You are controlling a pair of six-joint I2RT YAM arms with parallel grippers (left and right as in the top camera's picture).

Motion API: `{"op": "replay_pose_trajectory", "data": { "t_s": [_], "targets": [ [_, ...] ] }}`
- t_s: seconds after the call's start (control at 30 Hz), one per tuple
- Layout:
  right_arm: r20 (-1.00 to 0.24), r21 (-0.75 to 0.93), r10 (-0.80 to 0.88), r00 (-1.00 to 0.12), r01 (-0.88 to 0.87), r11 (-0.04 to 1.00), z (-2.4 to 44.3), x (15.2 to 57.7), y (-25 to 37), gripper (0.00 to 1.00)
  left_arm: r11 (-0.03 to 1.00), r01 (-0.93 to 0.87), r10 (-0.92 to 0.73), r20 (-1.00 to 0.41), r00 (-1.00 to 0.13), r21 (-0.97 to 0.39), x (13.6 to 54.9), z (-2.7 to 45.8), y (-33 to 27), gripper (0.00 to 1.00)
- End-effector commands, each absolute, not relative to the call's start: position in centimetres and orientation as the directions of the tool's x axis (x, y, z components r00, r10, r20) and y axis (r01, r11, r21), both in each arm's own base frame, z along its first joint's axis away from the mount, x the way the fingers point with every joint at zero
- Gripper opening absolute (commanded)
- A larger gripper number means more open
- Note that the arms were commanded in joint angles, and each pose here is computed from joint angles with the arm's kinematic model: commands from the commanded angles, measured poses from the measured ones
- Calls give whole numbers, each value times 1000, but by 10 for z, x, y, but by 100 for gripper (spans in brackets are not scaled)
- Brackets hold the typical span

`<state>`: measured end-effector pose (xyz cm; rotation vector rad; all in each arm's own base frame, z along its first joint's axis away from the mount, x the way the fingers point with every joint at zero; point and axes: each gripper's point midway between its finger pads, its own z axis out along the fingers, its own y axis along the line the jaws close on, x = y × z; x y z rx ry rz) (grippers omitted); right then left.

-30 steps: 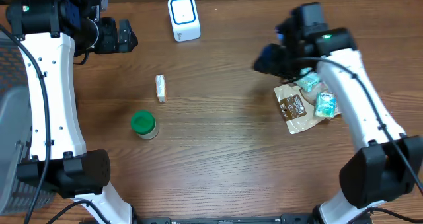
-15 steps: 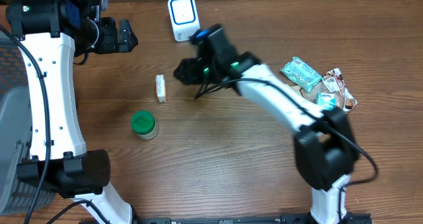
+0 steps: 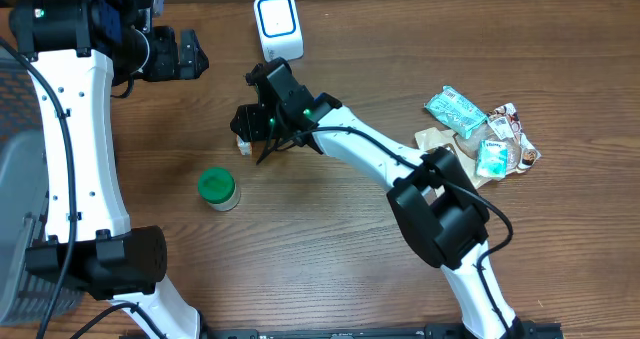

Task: Scan the item barcode
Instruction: 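Move the right gripper to the orange-white tissue pack and grasp it, then drag the orange tissue pack down and release it on the table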

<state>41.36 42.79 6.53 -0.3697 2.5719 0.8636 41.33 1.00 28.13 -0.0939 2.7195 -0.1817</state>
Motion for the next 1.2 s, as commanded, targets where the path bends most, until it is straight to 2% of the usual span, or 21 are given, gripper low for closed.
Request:
{"op": "replay_pose_trajectory", "data": {
  "t_s": [0.0, 0.13, 0.4, 0.47, 0.67, 0.83, 0.93, 1.17],
  "targets": [
    [-455, 508, -115, -883, -363, 781, 53, 419, 433, 51, 992, -10, -64, -433, -899, -126, 411, 294, 10, 100],
    [-451, 500, -118, -885, -360, 788, 47, 419, 433, 41, 992, -10, -64, -433, -899, -126, 411, 294, 10, 99],
    [-428, 492, -126, -895, -348, 798, 35, 416, 430, 10, 992, -10, -64, -433, -899, -126, 411, 294, 10, 99],
    [-422, 491, -126, -898, -343, 801, 37, 416, 428, 4, 992, -10, -64, -433, -899, -126, 411, 294, 10, 100],
    [-370, 524, -198, -908, -380, 762, 82, 411, 406, 4, 992, -10, -64, -433, -899, -126, 411, 294, 10, 100],
    [-274, 650, -396, -876, -473, 595, 119, 369, 377, 4, 992, -10, -64, -433, -899, -126, 411, 294, 10, 100],
    [-190, 709, -488, -852, -463, 532, 114, 343, 352, 4, 992, -10, -65, -433, -899, -126, 411, 294, 10, 99],
    [-102, 731, -472, -875, -388, 561, 64, 331, 325, 4, 992, -10, -64, -433, -899, -126, 411, 294, 10, 100]
  ]
}}
